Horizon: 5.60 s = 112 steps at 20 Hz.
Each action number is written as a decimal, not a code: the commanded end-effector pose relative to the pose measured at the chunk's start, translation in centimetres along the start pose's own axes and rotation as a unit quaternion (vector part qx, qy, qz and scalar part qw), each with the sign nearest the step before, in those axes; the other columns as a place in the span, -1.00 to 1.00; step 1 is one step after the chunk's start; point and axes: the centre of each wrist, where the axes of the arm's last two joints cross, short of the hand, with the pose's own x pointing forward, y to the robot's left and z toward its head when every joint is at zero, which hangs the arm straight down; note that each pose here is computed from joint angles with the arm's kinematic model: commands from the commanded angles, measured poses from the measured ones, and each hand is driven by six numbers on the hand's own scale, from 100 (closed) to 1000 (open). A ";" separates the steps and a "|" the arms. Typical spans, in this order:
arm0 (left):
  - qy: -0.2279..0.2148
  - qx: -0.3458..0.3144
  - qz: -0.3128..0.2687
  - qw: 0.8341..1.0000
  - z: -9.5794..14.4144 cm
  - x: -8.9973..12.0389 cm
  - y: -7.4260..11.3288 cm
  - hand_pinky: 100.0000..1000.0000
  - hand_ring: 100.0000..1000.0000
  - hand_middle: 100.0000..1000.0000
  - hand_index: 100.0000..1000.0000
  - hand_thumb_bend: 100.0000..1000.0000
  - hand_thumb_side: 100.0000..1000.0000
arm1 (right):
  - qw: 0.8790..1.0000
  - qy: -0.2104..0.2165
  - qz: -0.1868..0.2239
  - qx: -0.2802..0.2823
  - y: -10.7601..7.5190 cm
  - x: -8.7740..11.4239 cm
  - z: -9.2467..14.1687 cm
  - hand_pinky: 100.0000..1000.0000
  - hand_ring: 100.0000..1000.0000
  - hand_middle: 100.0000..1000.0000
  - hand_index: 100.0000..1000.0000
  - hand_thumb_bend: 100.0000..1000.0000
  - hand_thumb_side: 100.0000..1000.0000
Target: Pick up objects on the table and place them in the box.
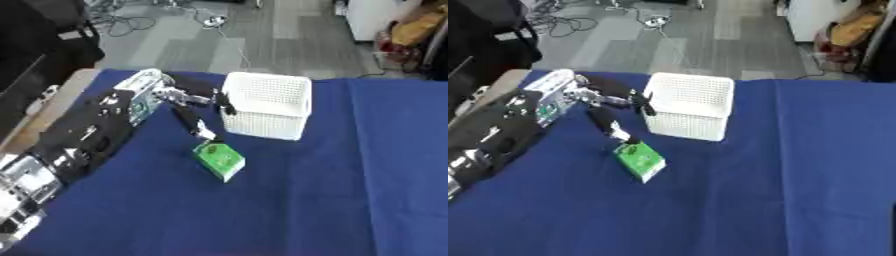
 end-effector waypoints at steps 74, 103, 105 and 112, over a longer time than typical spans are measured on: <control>-0.063 0.012 -0.258 0.964 1.6 -1.4 -4.2 -1.00 -1.00 -0.79 -0.40 -0.93 0.83 | 1.000 -0.016 -0.008 -0.002 0.2 0.5 -0.8 -0.68 -0.58 -0.51 -0.05 -1.00 1.00; -0.013 0.130 -0.270 0.954 8.0 -1.1 9.9 -1.00 -1.00 -1.00 -0.50 -0.93 0.83 | 1.000 -0.008 -0.008 0.004 0.2 0.5 -0.6 -0.68 -0.58 -0.51 -0.05 -1.00 1.00; -0.011 0.132 -0.273 0.953 7.8 -1.1 10.4 -1.00 -1.00 -1.00 -0.50 -0.93 0.83 | 1.000 -0.007 -0.009 0.004 0.2 0.5 -0.6 -0.68 -0.58 -0.51 -0.05 -1.00 1.00; -0.005 0.123 -0.275 0.954 5.7 -1.3 10.8 -1.00 -1.00 -0.97 -0.50 -0.93 0.83 | 1.000 -0.002 -0.015 0.003 0.5 0.5 -0.6 -0.68 -0.59 -0.51 -0.05 -1.00 1.00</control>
